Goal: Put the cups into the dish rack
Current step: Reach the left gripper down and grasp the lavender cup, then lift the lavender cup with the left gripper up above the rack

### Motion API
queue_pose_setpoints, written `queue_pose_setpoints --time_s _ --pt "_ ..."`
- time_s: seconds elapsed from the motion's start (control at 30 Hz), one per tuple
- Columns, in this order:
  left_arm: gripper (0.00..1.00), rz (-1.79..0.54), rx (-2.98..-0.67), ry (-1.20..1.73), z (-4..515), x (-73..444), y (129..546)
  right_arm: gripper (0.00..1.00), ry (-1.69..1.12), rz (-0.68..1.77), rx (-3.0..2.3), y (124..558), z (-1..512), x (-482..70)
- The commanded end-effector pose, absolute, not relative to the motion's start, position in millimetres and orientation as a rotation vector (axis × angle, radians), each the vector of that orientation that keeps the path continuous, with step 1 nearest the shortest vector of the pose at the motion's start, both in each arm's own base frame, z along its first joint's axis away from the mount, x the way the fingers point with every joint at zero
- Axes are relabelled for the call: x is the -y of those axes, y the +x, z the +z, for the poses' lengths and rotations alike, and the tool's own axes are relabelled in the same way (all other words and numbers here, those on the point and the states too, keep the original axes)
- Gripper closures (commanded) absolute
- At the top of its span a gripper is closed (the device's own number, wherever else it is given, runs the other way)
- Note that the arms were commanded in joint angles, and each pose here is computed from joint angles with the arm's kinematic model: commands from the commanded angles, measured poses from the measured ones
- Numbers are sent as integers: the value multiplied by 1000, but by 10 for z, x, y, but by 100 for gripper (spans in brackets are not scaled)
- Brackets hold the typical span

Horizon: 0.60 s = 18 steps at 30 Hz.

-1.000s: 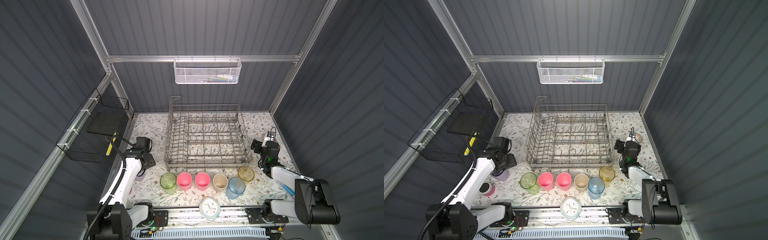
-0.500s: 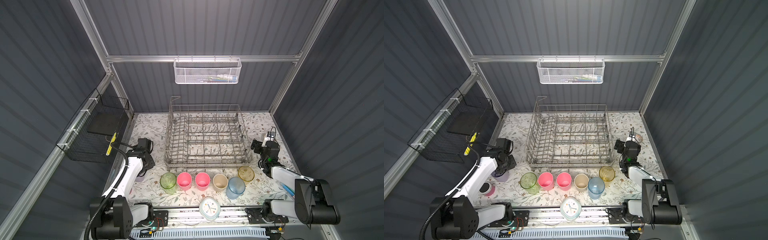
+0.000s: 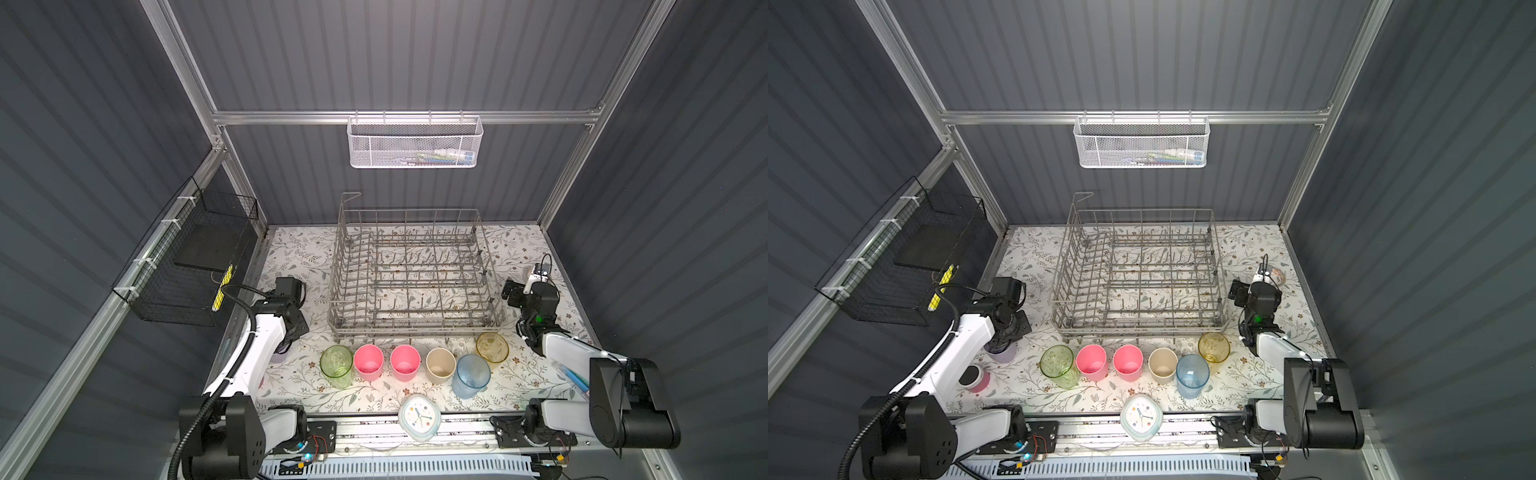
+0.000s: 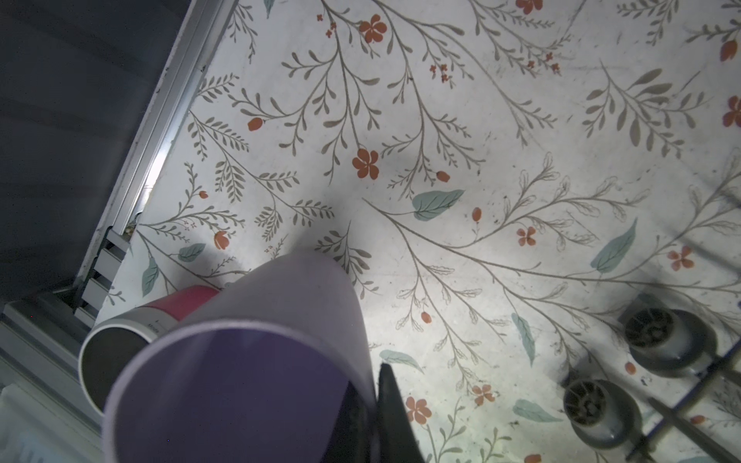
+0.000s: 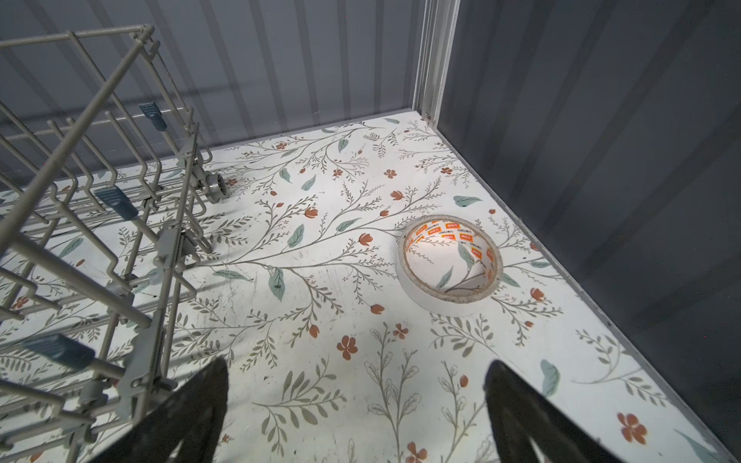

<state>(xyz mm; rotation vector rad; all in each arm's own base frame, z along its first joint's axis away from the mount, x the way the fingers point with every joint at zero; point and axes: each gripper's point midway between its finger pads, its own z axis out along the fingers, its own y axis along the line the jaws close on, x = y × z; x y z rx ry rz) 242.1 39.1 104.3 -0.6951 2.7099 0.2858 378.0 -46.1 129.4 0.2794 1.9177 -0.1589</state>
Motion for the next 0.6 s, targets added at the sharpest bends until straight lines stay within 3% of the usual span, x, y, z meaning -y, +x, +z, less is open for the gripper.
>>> queue_pose_setpoints --time_s 0.0,0.57 --pt "100 280 -2640 -692 1332 -435 2502 1 286 -145 -1891 3803 1435 447" --pt "100 -94 -2356 -502 2699 -73 2950 1 239 -7 -1777 3660 2288 204"
